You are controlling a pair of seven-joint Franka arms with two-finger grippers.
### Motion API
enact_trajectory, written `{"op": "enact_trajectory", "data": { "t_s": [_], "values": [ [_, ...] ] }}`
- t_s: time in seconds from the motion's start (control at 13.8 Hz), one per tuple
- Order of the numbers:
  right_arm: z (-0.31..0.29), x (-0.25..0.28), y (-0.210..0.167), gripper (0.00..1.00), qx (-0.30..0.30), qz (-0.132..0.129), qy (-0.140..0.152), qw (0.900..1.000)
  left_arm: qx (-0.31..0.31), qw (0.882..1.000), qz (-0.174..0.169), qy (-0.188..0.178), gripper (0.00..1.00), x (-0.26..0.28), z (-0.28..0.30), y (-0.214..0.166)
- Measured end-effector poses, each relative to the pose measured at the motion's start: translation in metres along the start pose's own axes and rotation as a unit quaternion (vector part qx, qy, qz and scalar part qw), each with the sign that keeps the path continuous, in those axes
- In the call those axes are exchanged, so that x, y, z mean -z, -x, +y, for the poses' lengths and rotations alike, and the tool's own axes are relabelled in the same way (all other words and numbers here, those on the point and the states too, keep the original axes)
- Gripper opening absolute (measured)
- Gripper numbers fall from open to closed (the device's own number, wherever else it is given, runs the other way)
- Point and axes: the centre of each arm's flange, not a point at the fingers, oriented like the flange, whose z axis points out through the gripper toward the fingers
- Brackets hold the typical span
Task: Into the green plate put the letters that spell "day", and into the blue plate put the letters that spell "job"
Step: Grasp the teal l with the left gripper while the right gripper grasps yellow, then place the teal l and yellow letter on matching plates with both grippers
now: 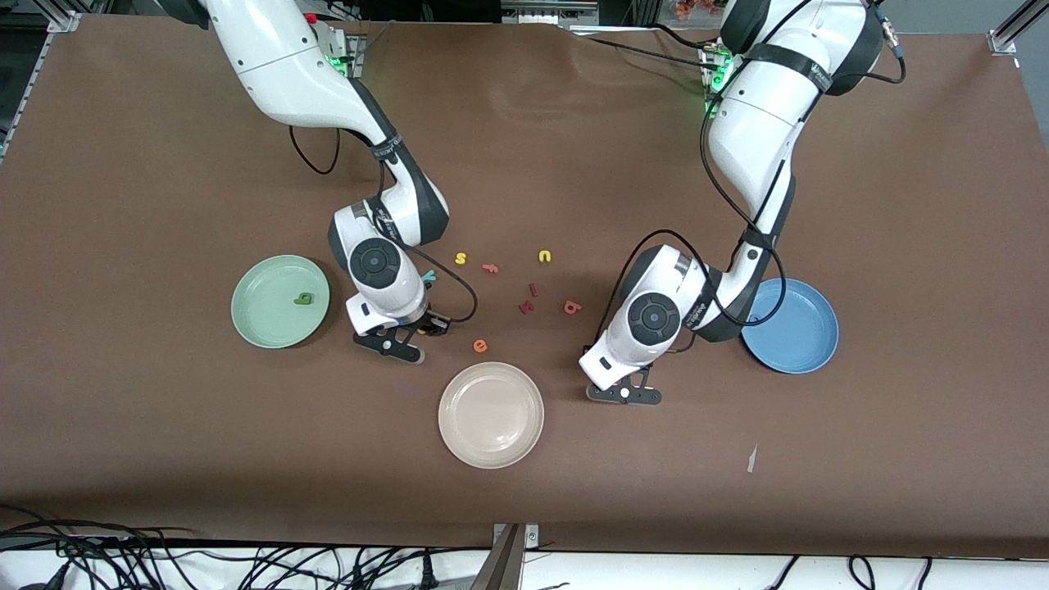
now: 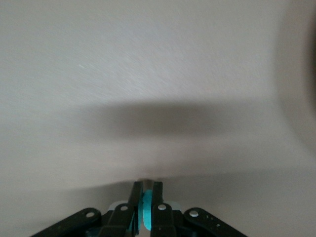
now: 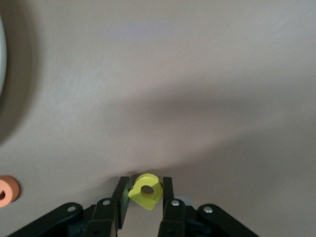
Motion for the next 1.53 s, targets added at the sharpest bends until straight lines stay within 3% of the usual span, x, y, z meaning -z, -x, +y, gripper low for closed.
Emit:
{"op": "enact_trajectory", "data": {
  "t_s": [0.15, 0.29, 0.44, 0.65, 0.87, 1.09, 1.31, 1.38, 1.53],
  "values": [
    [0.028, 0.031, -0.022, 0.31, 0.025, -0.006, 0.031, 0.999, 0.004, 1.000, -0.022, -0.010, 0.11, 0.019, -0.024, -0.006],
    [0.081, 0.057, -0.049, 0.31, 0.051, -0.033, 0.073, 0.995, -0.009, 0.999, -0.046, -0.018, 0.11, 0.040, -0.055, -0.010],
    [0.144, 0.063, -0.075, 0.31, 0.077, -0.054, 0.098, 0.991, -0.043, 0.996, -0.079, -0.023, 0.11, 0.060, -0.096, -0.012],
    [0.232, 0.035, -0.086, 0.31, 0.100, -0.079, 0.089, 0.988, -0.087, 0.991, -0.103, -0.015, 0.11, 0.094, -0.186, -0.008],
    [0.271, -0.013, -0.065, 0.31, 0.098, -0.072, 0.076, 0.990, -0.119, 0.987, -0.106, -0.004, 0.11, 0.113, -0.270, 0.017],
    [0.278, -0.026, -0.052, 0.57, 0.097, -0.069, 0.075, 0.990, -0.128, 0.987, -0.093, 0.000, 0.11, 0.103, -0.316, 0.054],
    [0.260, 0.020, -0.061, 0.89, 0.090, -0.089, 0.063, 0.990, -0.135, 0.989, -0.062, -0.010, 0.11, 0.058, -0.320, 0.083],
    [0.248, 0.039, -0.063, 0.98, 0.076, -0.095, 0.057, 0.991, -0.134, 0.989, -0.057, -0.010, 0.17, 0.045, -0.322, 0.091],
    [0.207, 0.061, -0.052, 1.00, 0.030, -0.092, 0.052, 0.994, -0.132, 0.990, -0.055, -0.010, 0.36, 0.041, -0.324, 0.094]
  ]
}}
